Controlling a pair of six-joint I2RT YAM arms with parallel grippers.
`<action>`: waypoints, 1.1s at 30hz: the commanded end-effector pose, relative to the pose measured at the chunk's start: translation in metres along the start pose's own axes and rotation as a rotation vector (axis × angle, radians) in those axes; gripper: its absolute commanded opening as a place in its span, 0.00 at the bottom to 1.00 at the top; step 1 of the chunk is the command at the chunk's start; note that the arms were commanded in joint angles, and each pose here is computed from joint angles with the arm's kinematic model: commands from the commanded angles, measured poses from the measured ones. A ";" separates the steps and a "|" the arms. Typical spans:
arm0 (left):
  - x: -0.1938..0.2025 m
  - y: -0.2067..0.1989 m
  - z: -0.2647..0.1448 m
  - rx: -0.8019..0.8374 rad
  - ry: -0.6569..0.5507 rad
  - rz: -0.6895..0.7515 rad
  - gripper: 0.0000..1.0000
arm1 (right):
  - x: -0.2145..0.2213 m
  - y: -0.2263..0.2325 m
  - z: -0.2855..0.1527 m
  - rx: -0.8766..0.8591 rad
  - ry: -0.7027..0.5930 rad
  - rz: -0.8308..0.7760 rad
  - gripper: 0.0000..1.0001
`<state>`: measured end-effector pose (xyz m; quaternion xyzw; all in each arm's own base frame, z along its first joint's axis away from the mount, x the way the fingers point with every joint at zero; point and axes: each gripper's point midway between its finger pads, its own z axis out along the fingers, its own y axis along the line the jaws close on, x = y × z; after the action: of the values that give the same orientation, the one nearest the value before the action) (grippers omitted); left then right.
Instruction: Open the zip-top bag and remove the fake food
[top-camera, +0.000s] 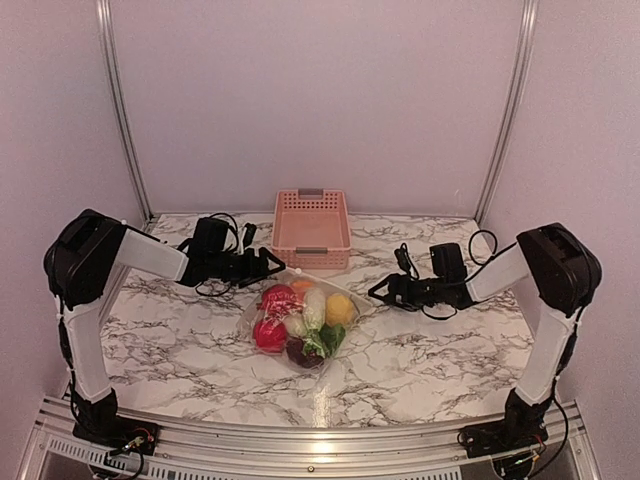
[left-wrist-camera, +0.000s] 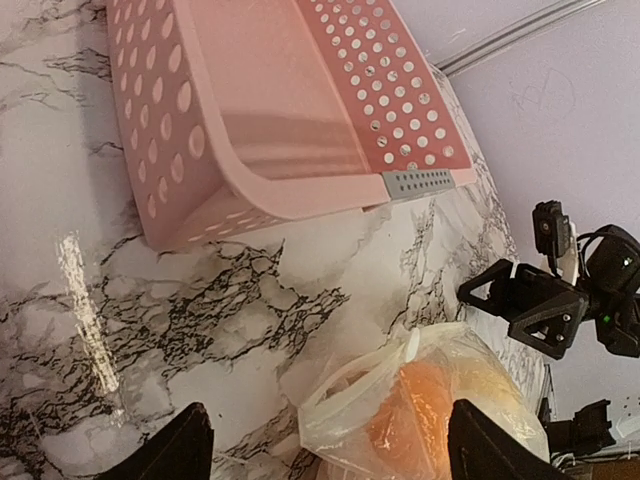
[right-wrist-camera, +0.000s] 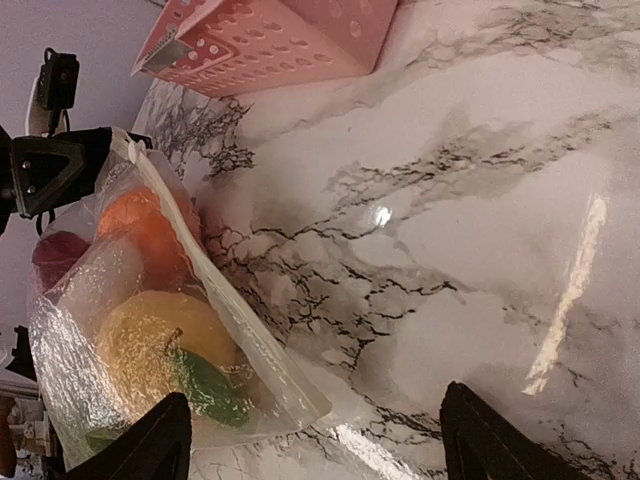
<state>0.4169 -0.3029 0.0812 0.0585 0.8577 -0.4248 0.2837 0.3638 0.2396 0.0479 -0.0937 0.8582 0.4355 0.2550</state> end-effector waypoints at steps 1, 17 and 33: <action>0.001 -0.009 0.016 0.073 0.027 -0.009 0.77 | -0.015 0.020 0.019 -0.114 0.005 -0.012 0.81; -0.018 -0.078 -0.022 0.260 -0.055 0.162 0.00 | -0.049 0.077 0.010 -0.246 -0.034 -0.161 0.73; 0.004 -0.197 -0.103 0.566 -0.114 0.646 0.00 | -0.070 0.183 -0.048 -0.185 -0.144 -0.746 0.78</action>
<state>0.3405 -0.3433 0.2324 0.2809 0.6991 -0.5306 0.3884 0.3499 0.2947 0.2198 -0.3177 0.7253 0.4479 0.4153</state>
